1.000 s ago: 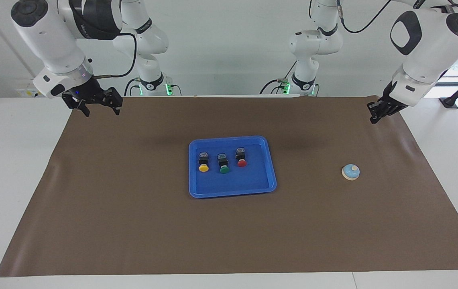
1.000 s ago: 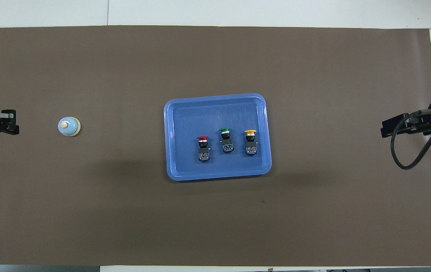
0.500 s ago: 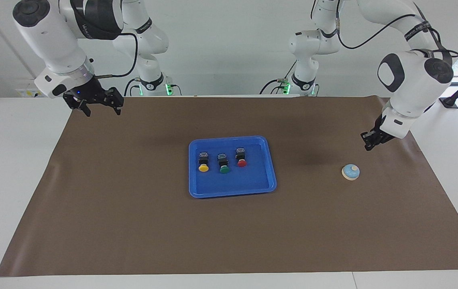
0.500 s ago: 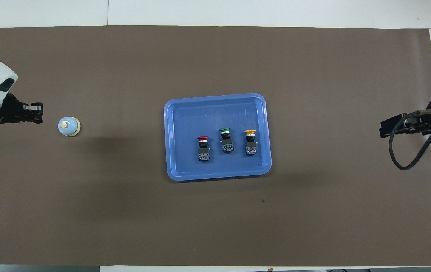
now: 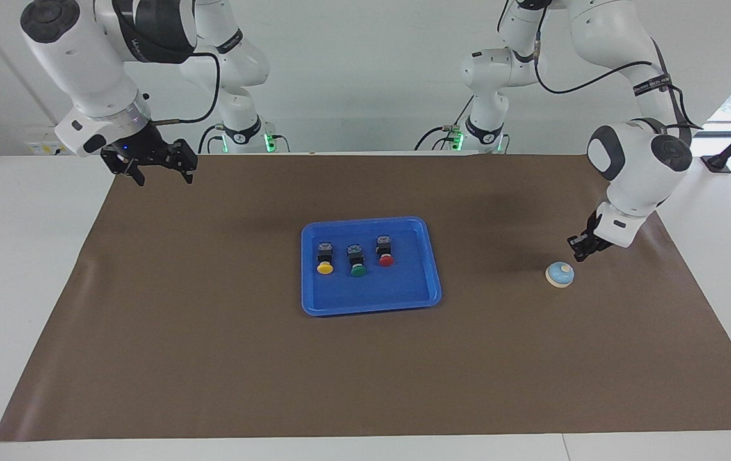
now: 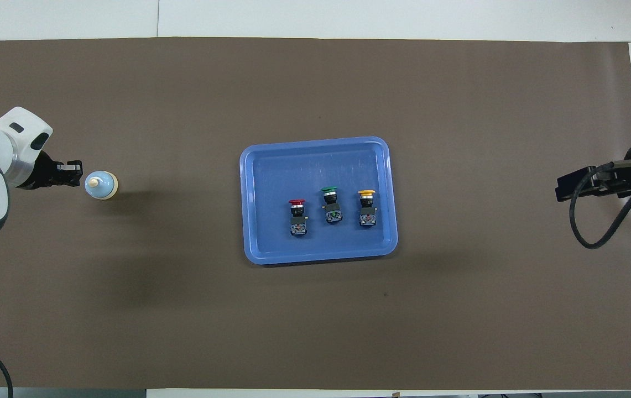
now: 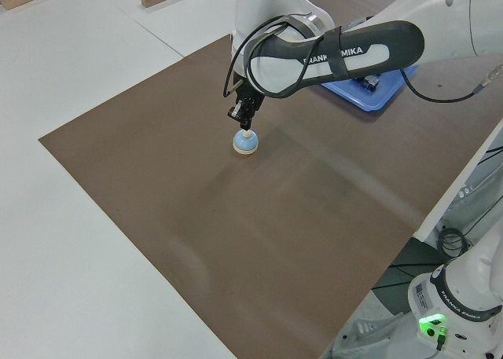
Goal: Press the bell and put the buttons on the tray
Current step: 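Move the left gripper over the white bell and press it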
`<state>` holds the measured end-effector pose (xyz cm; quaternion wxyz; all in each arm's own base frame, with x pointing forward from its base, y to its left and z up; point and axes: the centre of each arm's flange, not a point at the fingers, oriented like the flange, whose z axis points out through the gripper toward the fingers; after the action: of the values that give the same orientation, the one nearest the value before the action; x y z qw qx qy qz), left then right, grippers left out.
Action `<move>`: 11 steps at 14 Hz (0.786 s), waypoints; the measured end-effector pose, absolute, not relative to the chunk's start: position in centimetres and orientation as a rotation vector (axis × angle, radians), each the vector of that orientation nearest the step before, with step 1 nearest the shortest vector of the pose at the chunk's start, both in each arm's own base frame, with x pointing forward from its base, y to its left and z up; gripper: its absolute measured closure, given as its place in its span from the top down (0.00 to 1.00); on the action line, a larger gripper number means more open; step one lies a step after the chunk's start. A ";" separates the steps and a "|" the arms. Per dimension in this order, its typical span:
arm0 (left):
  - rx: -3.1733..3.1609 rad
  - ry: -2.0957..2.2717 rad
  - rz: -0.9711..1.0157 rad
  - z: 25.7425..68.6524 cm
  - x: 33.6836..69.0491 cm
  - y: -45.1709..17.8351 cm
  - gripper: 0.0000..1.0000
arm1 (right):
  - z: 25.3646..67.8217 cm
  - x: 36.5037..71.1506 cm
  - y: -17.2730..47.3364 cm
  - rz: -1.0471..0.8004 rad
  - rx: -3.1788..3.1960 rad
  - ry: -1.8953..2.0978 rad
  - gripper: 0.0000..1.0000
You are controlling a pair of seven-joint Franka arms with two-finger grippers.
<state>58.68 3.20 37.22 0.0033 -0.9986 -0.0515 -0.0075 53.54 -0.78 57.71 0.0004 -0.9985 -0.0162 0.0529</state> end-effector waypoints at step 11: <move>-3.131 -0.128 -0.022 33.9 59.0 2.0 0.01 | 57.7 53.5 -0.8 0.166 -3.136 -0.051 1.00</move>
<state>58.96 1.98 33.90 0.0038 -0.9991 -0.0408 -0.0072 53.54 -0.78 57.70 0.0004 -0.9985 -0.0162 0.0529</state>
